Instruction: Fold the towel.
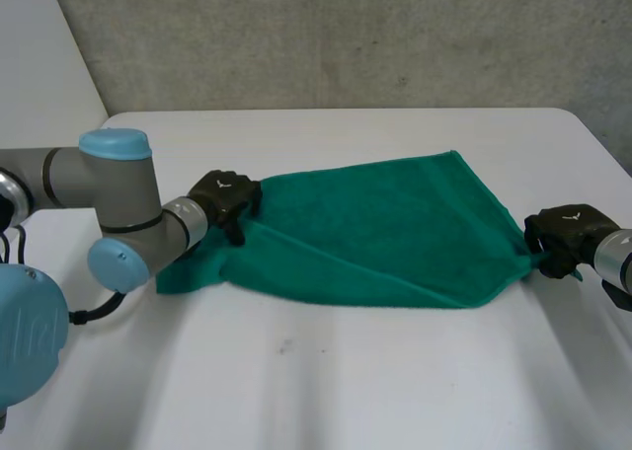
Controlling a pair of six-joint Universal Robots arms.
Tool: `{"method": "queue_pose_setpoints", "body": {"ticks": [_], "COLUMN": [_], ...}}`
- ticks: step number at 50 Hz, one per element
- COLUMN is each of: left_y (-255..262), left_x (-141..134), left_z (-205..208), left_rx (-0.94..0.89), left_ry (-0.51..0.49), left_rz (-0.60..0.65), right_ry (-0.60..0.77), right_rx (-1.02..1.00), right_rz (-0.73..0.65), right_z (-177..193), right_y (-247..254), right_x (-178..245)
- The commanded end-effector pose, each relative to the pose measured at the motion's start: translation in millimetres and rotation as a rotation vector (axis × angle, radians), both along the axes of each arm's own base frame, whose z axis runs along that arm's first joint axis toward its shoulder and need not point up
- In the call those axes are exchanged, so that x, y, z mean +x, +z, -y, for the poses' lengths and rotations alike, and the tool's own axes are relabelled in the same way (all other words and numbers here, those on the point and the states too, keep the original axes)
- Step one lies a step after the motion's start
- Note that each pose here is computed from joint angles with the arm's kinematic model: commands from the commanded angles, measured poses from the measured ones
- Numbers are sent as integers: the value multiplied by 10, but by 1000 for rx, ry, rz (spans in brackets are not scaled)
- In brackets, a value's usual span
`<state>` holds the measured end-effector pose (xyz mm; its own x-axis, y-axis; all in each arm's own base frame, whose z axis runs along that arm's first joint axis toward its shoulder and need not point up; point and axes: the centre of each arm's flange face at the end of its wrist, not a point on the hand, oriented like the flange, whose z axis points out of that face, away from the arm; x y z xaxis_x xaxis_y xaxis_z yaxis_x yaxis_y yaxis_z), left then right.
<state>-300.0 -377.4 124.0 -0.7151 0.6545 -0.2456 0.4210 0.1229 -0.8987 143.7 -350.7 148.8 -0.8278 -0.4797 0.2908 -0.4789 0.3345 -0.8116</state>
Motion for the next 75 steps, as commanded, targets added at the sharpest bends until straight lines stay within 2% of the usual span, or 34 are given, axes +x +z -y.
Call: {"method": "queue_pose_setpoints", "body": {"ticks": [1,21,26,29,32,36,42,44,50,53,57,62,65,71,75], "left_y": [-15,-76,407,664,1013,1302,1528,1544,1316,1139,966,869,691,614,579], "left_x": [8,27,77,120,190,359,634,746,1157,1244,1269,1265,1222,1120,952], "left_z": [-4,-22,-22,-106,-293,-557,-1075,-1220,-1765,-1984,-2068,-1925,-1642,-1207,-812], "left_rx": [-3,-15,-135,-188,-263,-307,-296,-274,-82,20,67,39,47,5,-66], "left_ry": [-1,-7,88,110,115,134,158,172,202,183,171,183,184,193,204], "left_rz": [13,61,49,28,-2,-14,12,38,233,309,332,324,326,300,224], "right_ry": [3,-1,-15,-19,-20,2,71,132,275,354,391,392,370,275,226], "right_rx": [-1,-1,-27,-60,-85,-140,-184,-166,-19,44,99,177,191,90,51], "right_rz": [0,-2,-9,-13,-14,-52,-179,-270,-406,-465,-480,-482,-474,-376,-307], "right_z": [-1,-4,43,79,85,-34,-326,-568,-1052,-1237,-1310,-1256,-1112,-760,-536], "right_y": [-1,0,78,199,310,722,1142,1253,1136,1012,845,596,428,394,382], "right_x": [11,7,-25,-31,-36,-27,-10,18,47,53,45,29,28,170,281]}}
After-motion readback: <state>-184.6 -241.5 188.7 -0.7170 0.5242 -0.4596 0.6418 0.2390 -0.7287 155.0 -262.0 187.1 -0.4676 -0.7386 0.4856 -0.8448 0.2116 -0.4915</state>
